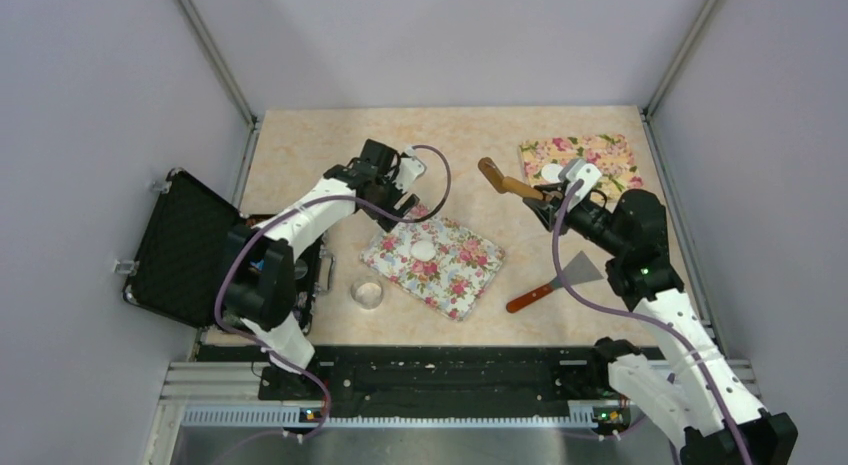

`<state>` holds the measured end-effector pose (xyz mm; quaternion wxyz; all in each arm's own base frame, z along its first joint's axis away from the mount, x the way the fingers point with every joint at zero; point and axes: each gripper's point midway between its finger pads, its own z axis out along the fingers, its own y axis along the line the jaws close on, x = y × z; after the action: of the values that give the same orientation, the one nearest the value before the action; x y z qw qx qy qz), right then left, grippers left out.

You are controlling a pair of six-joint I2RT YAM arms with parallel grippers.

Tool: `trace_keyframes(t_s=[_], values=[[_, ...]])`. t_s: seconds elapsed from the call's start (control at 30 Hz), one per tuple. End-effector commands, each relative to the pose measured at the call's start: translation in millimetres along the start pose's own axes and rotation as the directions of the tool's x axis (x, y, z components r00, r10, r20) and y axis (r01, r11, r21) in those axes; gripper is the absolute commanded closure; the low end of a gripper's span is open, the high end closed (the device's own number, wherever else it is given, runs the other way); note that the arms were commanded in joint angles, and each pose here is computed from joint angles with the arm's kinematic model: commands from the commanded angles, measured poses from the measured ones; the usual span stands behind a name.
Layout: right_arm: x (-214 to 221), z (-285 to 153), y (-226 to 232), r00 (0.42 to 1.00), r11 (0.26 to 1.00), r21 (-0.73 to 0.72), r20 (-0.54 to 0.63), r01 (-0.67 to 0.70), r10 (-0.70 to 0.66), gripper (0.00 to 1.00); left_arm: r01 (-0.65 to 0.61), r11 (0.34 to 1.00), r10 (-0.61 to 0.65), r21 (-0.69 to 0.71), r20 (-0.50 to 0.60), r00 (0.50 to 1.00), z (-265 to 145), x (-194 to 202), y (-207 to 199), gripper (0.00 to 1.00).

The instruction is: Roll out the dumpling wrappers from the dough

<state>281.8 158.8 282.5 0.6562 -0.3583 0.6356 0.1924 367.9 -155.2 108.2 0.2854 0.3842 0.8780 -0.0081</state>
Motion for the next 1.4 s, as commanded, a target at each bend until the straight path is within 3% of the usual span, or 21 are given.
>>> trace_keyframes(t_s=[0.0, 0.3, 0.53, 0.63, 0.77, 0.87, 1.03, 1.2, 1.37], values=[[-36.4, -10.1, -10.7, 0.992, 0.997, 0.032, 0.101, 0.073, -0.076, 1.0, 0.024, 0.993, -0.027, -0.115, -0.021, 0.999, 4.0, -10.8, 25.9, 0.16], [-30.9, -12.2, -14.3, 0.994, 0.997, 0.03, 0.086, 0.069, -0.071, 1.0, 0.033, 0.998, -0.04, -0.056, -0.115, 0.993, 54.4, -8.8, 26.5, 0.25], [-24.6, -9.0, -15.1, 0.996, 0.998, 0.016, 0.068, 0.055, -0.056, 1.0, 0.098, 0.995, -0.093, 0.016, -0.195, 0.976, 89.8, 7.3, 8.7, 0.43], [-18.1, -5.8, -12.4, 0.998, 0.999, -0.006, 0.055, 0.044, -0.044, 1.0, 0.119, 0.992, -0.109, 0.032, -0.212, 0.971, 100.6, 9.3, 4.4, 0.57], [-12.3, -2.9, -13.5, 0.999, 0.999, -0.009, 0.04, 0.037, -0.036, 1.0, 0.166, 0.985, -0.15, 0.044, -0.247, 0.957, 111.8, 10.2, -0.3, 1.0], [-7.2, -0.5, -15.8, 0.999, 0.999, -0.004, 0.026, 0.039, -0.038, 1.0, 0.221, 0.973, -0.196, 0.067, -0.269, 0.943, 116.8, 10.7, -8.3, 1.0], [3.9, 2.5, -23.5, 0.999, 0.998, 0.029, -0.004, 0.047, -0.047, 1.0, 0.329, 0.943, -0.329, -0.046, -0.281, 0.902, 116.1, 20.7, -1.1, 1.0], [11.2, 4.6, -25.0, 0.999, 0.998, 0.03, -0.023, 0.047, -0.047, 1.0, 0.518, 0.847, -0.529, -0.12, -0.273, 0.803, 110.8, 30.4, 6.8, 1.0], [8.9, 3.3, -25.1, 0.999, 0.998, 0.034, -0.018, 0.052, -0.052, 1.0, 0.643, 0.762, -0.638, -0.07, -0.246, 0.73, 106.6, 30.0, -3.6, 1.0]])
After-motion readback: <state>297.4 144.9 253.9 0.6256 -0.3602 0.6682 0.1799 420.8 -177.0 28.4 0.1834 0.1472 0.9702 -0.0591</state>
